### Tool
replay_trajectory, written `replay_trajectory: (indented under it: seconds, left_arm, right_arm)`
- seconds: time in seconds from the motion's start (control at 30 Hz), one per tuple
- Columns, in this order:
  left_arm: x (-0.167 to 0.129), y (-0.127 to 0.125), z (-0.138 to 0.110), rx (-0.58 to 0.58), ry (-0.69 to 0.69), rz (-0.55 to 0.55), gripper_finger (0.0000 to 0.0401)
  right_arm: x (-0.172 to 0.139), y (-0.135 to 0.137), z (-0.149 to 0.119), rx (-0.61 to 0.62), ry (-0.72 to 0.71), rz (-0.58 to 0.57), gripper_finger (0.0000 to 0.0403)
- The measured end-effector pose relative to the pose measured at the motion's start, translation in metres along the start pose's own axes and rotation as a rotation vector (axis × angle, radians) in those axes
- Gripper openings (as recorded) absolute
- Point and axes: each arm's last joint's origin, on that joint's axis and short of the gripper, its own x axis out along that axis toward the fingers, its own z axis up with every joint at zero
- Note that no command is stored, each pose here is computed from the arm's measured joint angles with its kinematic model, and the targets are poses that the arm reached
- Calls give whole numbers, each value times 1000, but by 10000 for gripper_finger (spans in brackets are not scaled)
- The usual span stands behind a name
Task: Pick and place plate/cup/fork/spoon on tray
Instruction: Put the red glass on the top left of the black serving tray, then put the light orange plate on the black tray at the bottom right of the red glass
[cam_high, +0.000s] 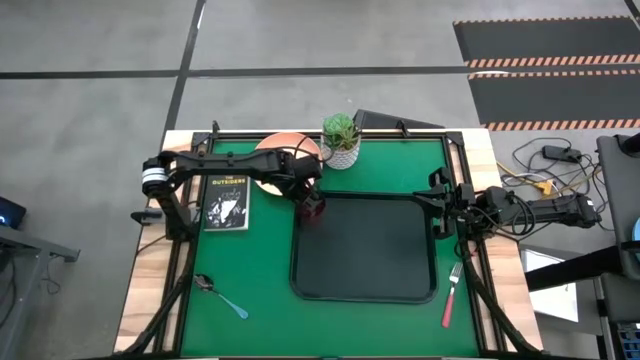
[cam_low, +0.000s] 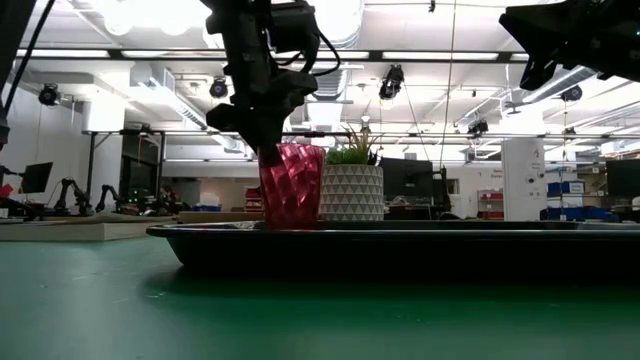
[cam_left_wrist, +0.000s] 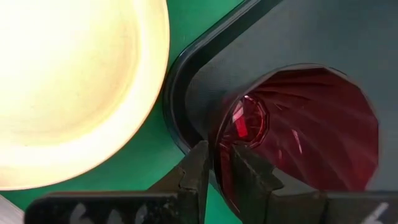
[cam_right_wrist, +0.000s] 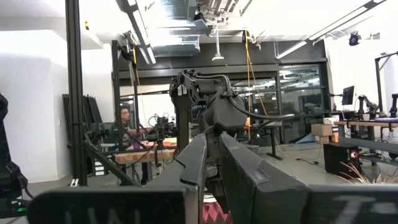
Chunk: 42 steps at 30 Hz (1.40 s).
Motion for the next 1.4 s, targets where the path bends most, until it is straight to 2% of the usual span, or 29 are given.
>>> replay_trajectory:
  seconds: [0.27, 0.43, 0.6, 0.8, 0.93, 1.07, 1.27, 1.4]
  left_arm:
    - [-13, 2, -1, 55, -23, -16, 48]
    - [-31, 4, -3, 90, -72, -41, 48]
    - [-50, 4, -7, 207, -148, -69, 48]
    - [-78, 7, -29, 277, -207, -108, 48]
    - [-92, 21, -48, 282, -265, -80, 48]
    - [-92, 36, -64, 266, -287, -47, 48]
    - [-73, 49, -79, 269, -276, -26, 48]
    - [-56, 54, -87, 327, -249, 16, 48]
  right_arm:
    - [0, 0, 0, 0, 0, 0, 36]
    - [0, 0, 0, 0, 0, 1, 36]
    - [0, 0, 0, 0, 2, 1, 36]
    - [0, 0, -3, -2, 28, 1, 36]
    - [0, 0, -4, 3, 38, 0, 36]
    - [0, 0, -4, 25, 42, 0, 36]
    - [1, 0, -5, 31, 50, 0, 36]
    - [1, 0, -6, 31, 57, -1, 36]
